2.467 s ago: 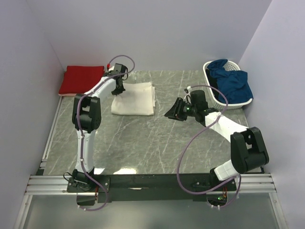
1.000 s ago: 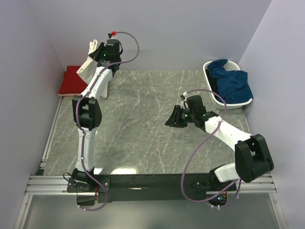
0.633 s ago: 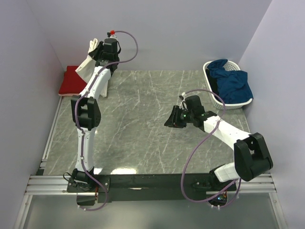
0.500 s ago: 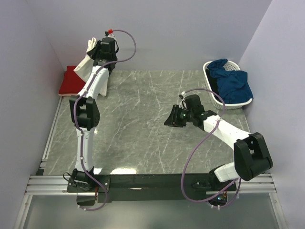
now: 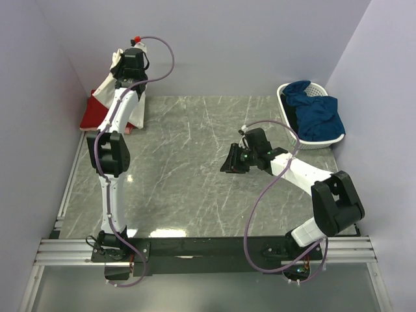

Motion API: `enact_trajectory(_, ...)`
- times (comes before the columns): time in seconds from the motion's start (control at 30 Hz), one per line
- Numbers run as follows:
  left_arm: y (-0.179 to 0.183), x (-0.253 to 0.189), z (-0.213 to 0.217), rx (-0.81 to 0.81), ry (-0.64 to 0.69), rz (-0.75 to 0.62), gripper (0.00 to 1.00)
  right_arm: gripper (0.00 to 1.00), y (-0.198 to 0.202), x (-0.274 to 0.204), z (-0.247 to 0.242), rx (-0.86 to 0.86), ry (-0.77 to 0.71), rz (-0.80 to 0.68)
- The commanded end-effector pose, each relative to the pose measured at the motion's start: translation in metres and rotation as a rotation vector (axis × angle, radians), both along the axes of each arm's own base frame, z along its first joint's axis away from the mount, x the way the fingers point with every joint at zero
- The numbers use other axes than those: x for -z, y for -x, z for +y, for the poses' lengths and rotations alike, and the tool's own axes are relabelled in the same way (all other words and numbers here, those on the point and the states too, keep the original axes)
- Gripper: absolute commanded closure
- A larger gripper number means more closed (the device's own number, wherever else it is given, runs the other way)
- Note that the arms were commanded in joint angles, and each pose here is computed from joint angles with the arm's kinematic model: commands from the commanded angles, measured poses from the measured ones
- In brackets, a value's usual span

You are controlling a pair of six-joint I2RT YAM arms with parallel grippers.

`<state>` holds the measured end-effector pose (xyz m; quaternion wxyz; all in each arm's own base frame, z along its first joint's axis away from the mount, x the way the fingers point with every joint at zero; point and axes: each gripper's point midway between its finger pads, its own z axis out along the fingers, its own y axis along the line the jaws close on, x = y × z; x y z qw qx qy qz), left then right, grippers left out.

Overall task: Fold and stack the t-shirts
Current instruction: Neatly place the folded tshirt to the corner, then reset both grippers

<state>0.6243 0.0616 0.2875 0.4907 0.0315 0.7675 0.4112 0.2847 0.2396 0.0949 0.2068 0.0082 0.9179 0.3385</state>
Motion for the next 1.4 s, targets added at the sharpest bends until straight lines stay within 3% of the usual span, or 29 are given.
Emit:
enact_trajectory(0.0, 0.006, -0.059, 0.013, 0.011, 0.045, -0.166, 1.00, 0.63, -0.014, -0.015, 0.010, -0.001, -0.001, -0.049)
enact_trajectory(0.3, -0.023, -0.013, 0.051, 0.035, 0.104, -0.163, 1.00, 0.63, -0.020, 0.003, 0.018, -0.009, 0.056, -0.004)
enact_trajectory(0.33, -0.020, -0.006, 0.078, -0.004, 0.116, -0.144, 1.00, 0.62, -0.020, 0.004, 0.021, -0.015, 0.057, -0.004)
enact_trajectory(0.47, -0.030, 0.017, 0.109, -0.029, 0.220, -0.175, 0.98, 0.63, -0.020, 0.012, 0.024, -0.024, 0.064, 0.010)
enact_trajectory(0.5, -0.035, 0.021, 0.113, -0.034, 0.257, -0.201, 0.94, 0.62, -0.020, 0.013, 0.025, -0.027, 0.066, 0.013)
enact_trajectory(0.53, -0.034, 0.024, 0.123, -0.057, 0.272, -0.215, 0.82, 0.61, -0.020, 0.016, 0.025, -0.025, 0.069, 0.018)
enact_trajectory(0.63, -0.035, 0.030, 0.130, -0.104, 0.327, -0.271, 0.57, 0.59, -0.022, 0.012, 0.027, -0.029, 0.062, 0.004)
enact_trajectory(0.67, -0.034, 0.025, 0.129, -0.101, 0.340, -0.287, 0.55, 0.58, -0.021, 0.012, 0.027, -0.032, 0.062, 0.001)
enact_trajectory(0.83, -0.026, 0.013, 0.110, -0.048, 0.451, -0.381, 0.35, 0.52, -0.024, -0.004, 0.026, -0.021, 0.049, -0.052)
enact_trajectory(0.87, -0.018, -0.009, 0.106, -0.035, 0.469, -0.430, 0.33, 0.52, -0.025, -0.006, 0.025, -0.015, 0.049, -0.061)
enact_trajectory(1.07, 0.000, -0.007, 0.065, 0.027, 0.635, -0.403, 0.31, 0.48, -0.025, -0.027, 0.022, -0.005, 0.027, -0.121)
enact_trajectory(1.23, 0.019, 0.021, -0.017, 0.127, 0.857, -0.286, 0.31, 0.40, -0.022, -0.046, 0.012, 0.034, 0.015, -0.187)
enact_trajectory(1.27, 0.029, 0.009, -0.030, 0.147, 0.888, -0.305, 0.30, 0.39, -0.020, -0.047, 0.009, 0.039, 0.017, -0.192)
enact_trajectory(1.37, 0.062, 0.039, -0.086, 0.187, 1.001, -0.226, 0.28, 0.33, -0.018, -0.061, 0.002, 0.064, 0.005, -0.224)
